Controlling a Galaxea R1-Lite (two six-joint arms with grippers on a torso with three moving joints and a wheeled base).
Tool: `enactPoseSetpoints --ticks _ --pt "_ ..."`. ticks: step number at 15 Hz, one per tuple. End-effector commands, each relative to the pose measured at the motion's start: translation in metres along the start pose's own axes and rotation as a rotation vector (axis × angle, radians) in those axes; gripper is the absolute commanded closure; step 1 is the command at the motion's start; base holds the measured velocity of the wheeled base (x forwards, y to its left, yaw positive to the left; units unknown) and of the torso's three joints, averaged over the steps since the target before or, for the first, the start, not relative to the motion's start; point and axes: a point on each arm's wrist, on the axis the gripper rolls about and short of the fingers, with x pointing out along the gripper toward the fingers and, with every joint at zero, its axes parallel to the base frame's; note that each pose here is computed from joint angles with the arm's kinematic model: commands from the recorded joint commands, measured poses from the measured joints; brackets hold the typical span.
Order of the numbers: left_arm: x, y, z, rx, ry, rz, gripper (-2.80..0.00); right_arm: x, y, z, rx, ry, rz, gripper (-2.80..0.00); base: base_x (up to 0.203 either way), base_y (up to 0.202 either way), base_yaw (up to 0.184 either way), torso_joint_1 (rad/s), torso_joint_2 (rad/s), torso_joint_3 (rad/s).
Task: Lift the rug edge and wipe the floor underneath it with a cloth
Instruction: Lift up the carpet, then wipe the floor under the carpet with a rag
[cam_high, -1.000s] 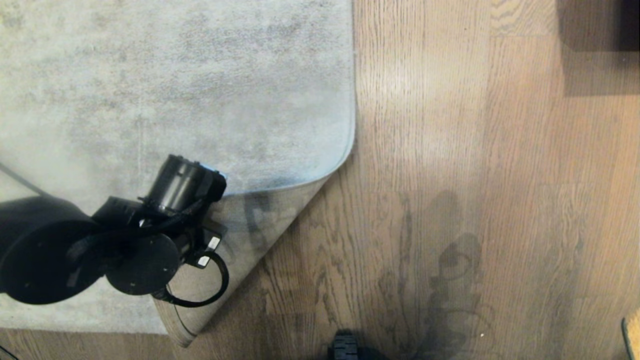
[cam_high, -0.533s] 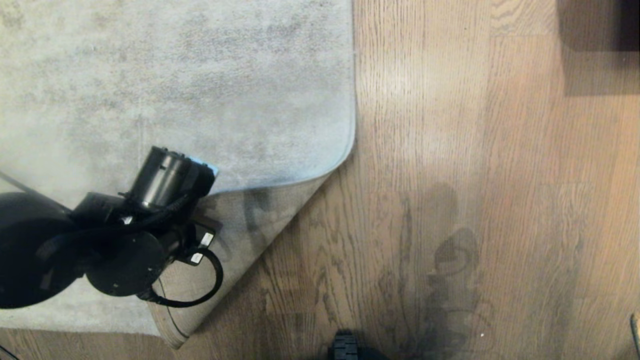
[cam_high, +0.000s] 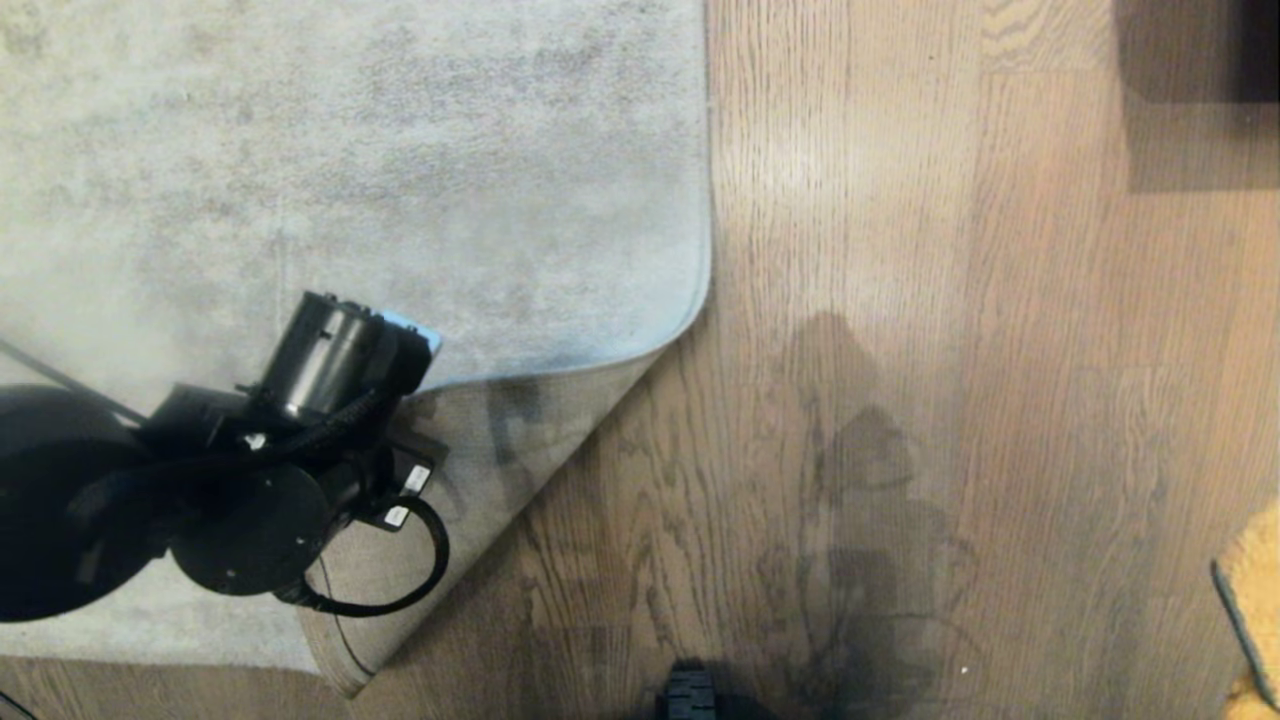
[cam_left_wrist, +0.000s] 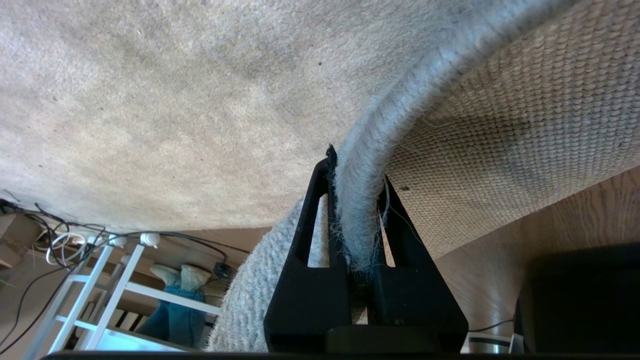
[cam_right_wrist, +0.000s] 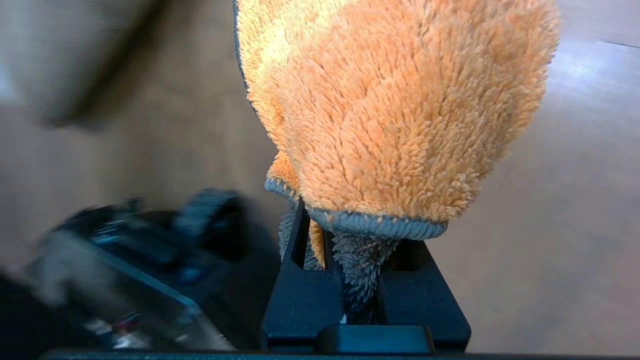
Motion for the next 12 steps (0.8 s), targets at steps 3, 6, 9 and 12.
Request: enactPoseSetpoints --ticks 3,6,9,12 --pt "0.001 -0.005 0.003 0.011 -0.002 -0.004 0.0 0.047 -0.018 0.013 0.057 0.132 0.144 0.0 0.0 0.0 0.0 0.0 0.0 0.0" --pt "0.003 -0.01 0.003 0.022 0.003 -0.01 0.0 0.077 -0.027 0.015 0.071 0.179 0.218 0.0 0.0 0.0 0.0 0.0 0.0 0.0" --pt "0.005 -0.012 0.003 0.027 0.008 -0.01 0.0 0.111 -0.025 0.012 0.067 0.226 0.344 0.0 0.0 0.0 0.0 0.0 0.0 0.0" --pt "0.006 -0.013 0.008 0.02 0.002 -0.009 0.0 0.152 -0.019 0.009 0.053 0.253 0.439 0.0 0.0 0.0 0.0 0.0 0.0 0.0"
